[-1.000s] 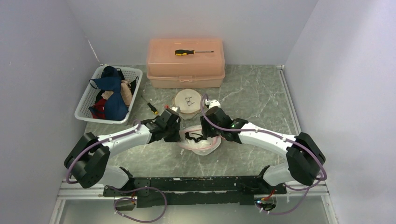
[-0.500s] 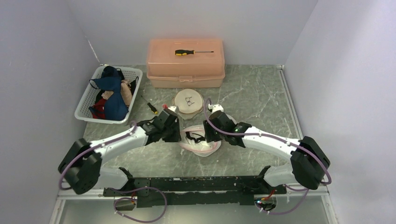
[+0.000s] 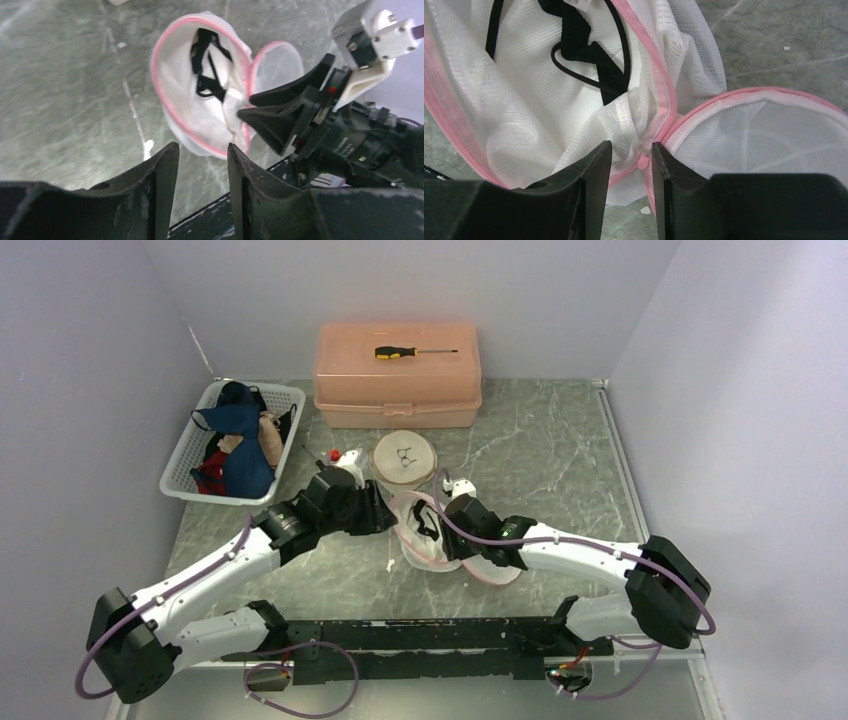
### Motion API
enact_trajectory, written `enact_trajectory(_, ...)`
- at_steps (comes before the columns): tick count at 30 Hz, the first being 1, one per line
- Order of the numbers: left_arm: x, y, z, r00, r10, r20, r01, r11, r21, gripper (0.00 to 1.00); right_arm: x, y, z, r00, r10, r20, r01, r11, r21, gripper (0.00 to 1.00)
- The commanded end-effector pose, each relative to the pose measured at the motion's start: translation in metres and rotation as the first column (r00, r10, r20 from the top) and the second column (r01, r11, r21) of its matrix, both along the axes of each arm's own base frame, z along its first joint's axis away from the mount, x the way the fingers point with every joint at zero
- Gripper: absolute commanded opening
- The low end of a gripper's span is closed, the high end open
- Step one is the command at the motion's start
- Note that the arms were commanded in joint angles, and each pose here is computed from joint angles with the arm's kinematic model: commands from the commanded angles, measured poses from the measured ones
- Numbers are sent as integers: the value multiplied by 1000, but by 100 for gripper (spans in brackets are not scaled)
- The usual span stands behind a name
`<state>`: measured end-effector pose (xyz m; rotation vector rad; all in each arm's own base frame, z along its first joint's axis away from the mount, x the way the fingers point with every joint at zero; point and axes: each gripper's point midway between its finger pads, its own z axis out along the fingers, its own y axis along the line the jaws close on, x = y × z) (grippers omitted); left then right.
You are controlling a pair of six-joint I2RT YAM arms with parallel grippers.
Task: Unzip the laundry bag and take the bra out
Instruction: Pick up the bra from the laundry bag.
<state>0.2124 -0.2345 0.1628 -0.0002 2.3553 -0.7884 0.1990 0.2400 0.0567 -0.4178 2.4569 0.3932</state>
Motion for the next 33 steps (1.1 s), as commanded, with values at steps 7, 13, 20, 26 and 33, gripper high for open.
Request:
enact_trajectory(7, 25, -67, 2, 993, -121, 10, 122, 991, -54, 49, 6, 2, 18, 996, -58, 68, 53, 996, 72, 47)
enact_trajectory(13, 47, -72, -8, 991, -126, 35, 123, 990, 73, 50, 13, -5, 48, 984, -107, 144, 89, 988, 126, 62)
enact_trajectory(20, 52, -65, -24, 994, -107, 31, 102, 985, 136, 50, 41, -1, 65, 973, -106, 205, 83, 990, 118, 65)
enact_trajectory(26, 53, -65, -29, 993, -116, 30, 110, 982, 154, 50, 66, -3, 41, 977, -139, 161, 127, 988, 84, 55)
enact_trajectory(33, 51, -67, -40, 986, -164, 26, 157, 971, 178, 59, 71, 0, 34, 981, -117, 153, 106, 991, 80, 21)
